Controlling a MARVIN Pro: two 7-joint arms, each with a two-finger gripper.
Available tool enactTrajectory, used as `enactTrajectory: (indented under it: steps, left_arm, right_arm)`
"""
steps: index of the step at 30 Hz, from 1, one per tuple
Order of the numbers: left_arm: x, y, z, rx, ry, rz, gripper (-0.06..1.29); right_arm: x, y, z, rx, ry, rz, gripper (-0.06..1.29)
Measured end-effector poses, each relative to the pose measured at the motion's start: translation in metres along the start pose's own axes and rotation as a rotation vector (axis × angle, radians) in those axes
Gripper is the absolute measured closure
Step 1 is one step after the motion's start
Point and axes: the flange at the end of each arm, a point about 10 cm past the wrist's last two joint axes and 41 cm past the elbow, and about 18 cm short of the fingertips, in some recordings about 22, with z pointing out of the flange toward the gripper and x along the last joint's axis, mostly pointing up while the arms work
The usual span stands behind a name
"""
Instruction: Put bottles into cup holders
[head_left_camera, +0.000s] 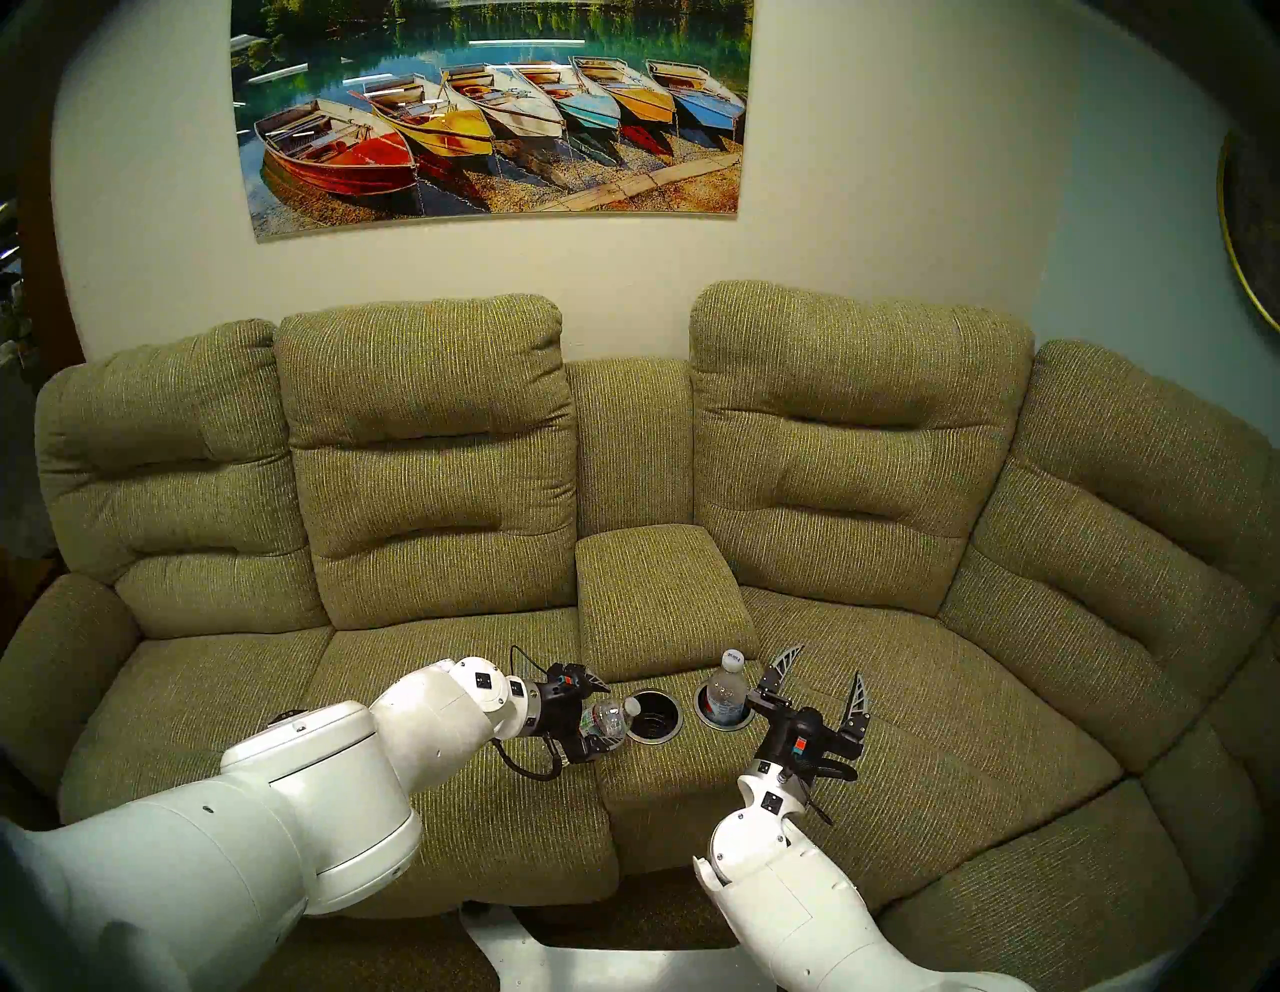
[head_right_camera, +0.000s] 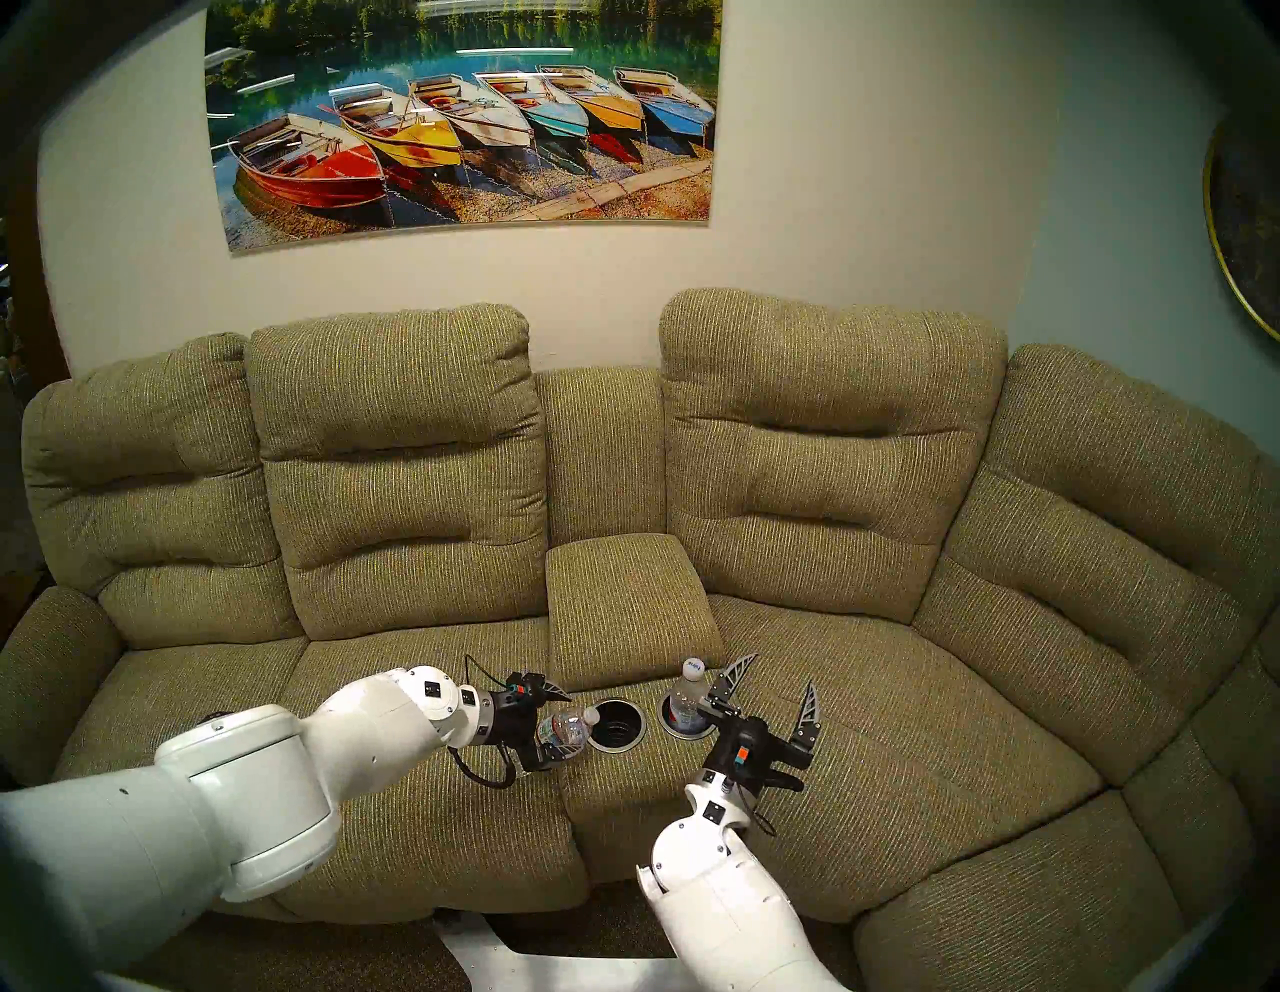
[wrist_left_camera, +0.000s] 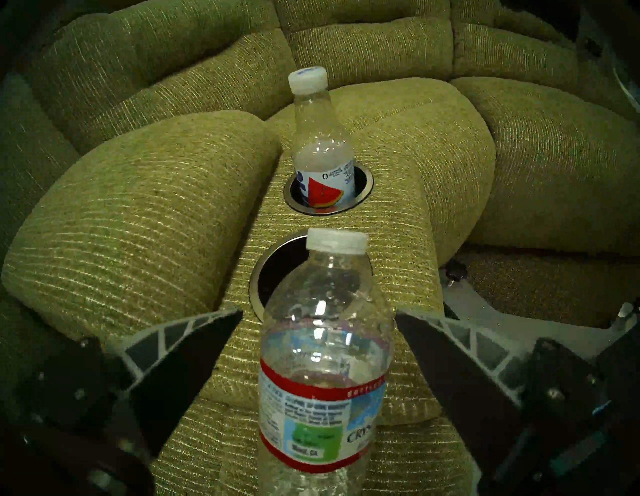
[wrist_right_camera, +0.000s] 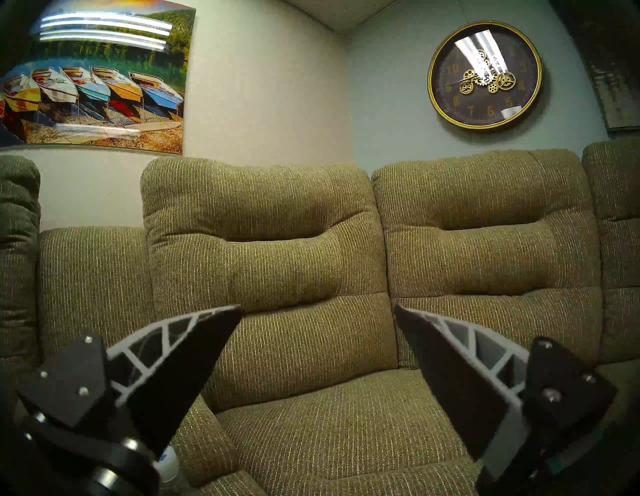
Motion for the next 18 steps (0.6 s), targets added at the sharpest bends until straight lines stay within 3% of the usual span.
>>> enactTrajectory:
  steps: [8, 10, 13, 18]
  left_arm:
    - [-0.012, 0.004, 0.000, 0.012, -0.057, -0.002, 0.07]
    - [-0.014, 0.005, -0.001, 0.016, -0.068, -0.001, 0.14]
    - [-0.016, 0.004, -0.001, 0.023, -0.080, 0.003, 0.44]
    - [-0.016, 0.002, -0.002, 0.034, -0.077, 0.011, 0.53]
  right_arm:
    - [0.000, 0.000, 0.000, -0.004, -0.002, -0.011, 0.02]
    - [0.000, 0.000, 0.000, -0.005, -0.003, -0.014, 0.02]
    - [0.000, 0.000, 0.000, -0.007, -0.003, -0.018, 0.02]
    - [0.001, -0.001, 0.000, -0.009, -0.001, -0.022, 0.02]
